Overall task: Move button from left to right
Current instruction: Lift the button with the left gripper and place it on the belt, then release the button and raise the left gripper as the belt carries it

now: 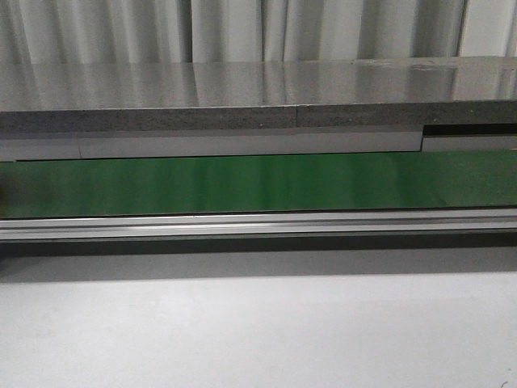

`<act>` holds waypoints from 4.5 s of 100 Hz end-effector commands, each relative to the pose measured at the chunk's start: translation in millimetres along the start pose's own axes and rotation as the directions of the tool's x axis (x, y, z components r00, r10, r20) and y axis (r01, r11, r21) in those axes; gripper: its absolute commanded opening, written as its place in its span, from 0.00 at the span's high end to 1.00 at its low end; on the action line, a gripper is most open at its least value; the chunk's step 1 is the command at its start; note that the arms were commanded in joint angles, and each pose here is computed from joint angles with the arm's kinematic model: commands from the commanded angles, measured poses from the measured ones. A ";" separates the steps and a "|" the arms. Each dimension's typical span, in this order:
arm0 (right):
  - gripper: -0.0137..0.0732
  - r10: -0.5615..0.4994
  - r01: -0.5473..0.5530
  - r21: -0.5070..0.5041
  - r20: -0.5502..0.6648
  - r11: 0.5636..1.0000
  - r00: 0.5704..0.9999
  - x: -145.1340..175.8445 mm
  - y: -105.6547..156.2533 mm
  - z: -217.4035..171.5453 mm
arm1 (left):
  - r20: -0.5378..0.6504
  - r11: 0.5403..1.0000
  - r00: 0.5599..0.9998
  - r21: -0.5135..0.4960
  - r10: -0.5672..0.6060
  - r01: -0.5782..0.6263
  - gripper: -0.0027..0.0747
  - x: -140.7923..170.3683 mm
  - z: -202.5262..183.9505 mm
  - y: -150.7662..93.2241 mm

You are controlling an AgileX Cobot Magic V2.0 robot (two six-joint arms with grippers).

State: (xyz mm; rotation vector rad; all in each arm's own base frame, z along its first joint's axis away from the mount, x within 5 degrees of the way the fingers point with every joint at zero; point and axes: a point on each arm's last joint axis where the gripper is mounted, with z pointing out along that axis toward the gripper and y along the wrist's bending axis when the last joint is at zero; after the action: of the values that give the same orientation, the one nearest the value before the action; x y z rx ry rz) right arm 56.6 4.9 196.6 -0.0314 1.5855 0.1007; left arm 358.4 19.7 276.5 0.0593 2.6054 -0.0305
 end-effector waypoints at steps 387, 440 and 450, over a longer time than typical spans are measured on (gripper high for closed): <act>0.88 0.083 -0.091 0.010 -0.528 0.996 0.845 -141.8 11.7 118.9 | 0.880 0.997 0.469 -0.065 0.071 -0.029 0.99 239.6 -138.2 -36.5; 0.09 0.129 -0.144 0.015 -0.541 0.990 0.831 -137.8 13.8 127.8 | 0.880 0.997 0.469 -0.065 0.071 -0.029 0.99 239.6 -138.2 -36.5; 0.09 0.111 -0.128 0.012 -0.574 0.992 0.812 -133.1 13.5 141.3 | 0.880 0.997 0.469 -0.065 0.071 -0.029 0.99 239.6 -138.2 -36.5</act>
State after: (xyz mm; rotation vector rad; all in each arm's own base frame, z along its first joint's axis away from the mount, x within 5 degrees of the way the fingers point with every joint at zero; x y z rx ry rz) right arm 184.6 23.7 314.9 0.0269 2.2758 0.2289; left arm 79.9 -3.7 257.0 0.0984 1.6265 0.0232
